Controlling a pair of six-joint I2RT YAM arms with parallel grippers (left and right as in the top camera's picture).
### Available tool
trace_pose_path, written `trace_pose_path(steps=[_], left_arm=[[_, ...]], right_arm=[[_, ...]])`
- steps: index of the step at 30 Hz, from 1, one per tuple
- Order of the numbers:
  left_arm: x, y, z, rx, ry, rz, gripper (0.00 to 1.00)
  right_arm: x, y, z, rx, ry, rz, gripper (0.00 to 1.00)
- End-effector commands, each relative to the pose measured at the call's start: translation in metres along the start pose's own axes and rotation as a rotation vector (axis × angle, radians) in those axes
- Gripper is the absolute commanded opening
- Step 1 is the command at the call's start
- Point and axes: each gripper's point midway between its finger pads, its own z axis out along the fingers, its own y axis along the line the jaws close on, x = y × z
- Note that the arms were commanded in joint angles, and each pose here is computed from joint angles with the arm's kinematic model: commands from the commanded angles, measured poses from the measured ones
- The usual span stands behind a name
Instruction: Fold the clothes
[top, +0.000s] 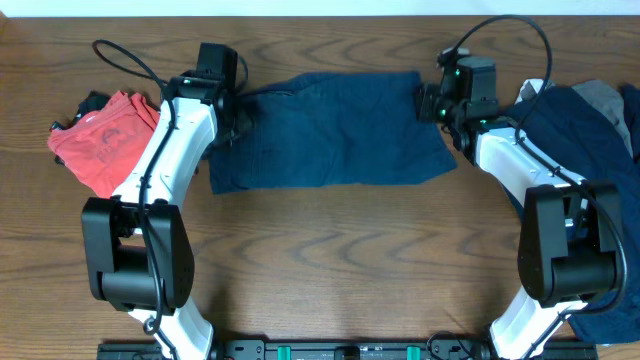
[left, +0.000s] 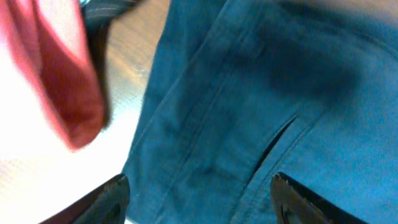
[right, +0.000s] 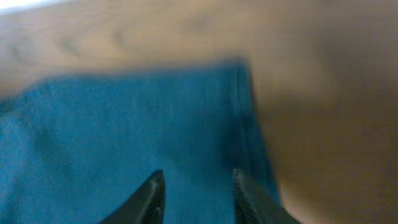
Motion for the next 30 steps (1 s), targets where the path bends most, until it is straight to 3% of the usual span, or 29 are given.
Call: trace_pose_path(steps=[1, 4, 13, 17, 27, 28, 30], left_arm=[[0.009, 0.013, -0.003, -0.038, 0.043, 0.014, 0.74], [0.007, 0.020, -0.002, -0.051, 0.051, -0.031, 0.80], [0.002, 0.034, 0.029, -0.063, 0.076, -0.104, 0.95], [0.014, 0.019, 0.058, 0.002, 0.152, -0.034, 0.95], [0.025, 0.021, 0.103, -0.032, 0.205, -0.016, 0.95], [0.026, 0.021, 0.103, -0.033, 0.208, -0.012, 0.94], [0.027, 0.021, 0.103, -0.035, 0.211, -0.003, 0.82]], right_arm=[[0.022, 0.005, -0.005, -0.007, 0.102, -0.010, 0.31], [0.043, 0.000, -0.008, 0.010, 0.188, -0.027, 0.39], [0.057, -0.004, -0.012, 0.031, 0.245, -0.018, 0.47], [0.059, -0.007, -0.012, 0.050, 0.250, -0.019, 0.47], [0.067, -0.016, -0.015, 0.092, 0.282, -0.015, 0.46], [0.067, -0.016, -0.015, 0.094, 0.285, -0.014, 0.46], [0.069, -0.016, -0.016, 0.096, 0.291, -0.013, 0.45]])
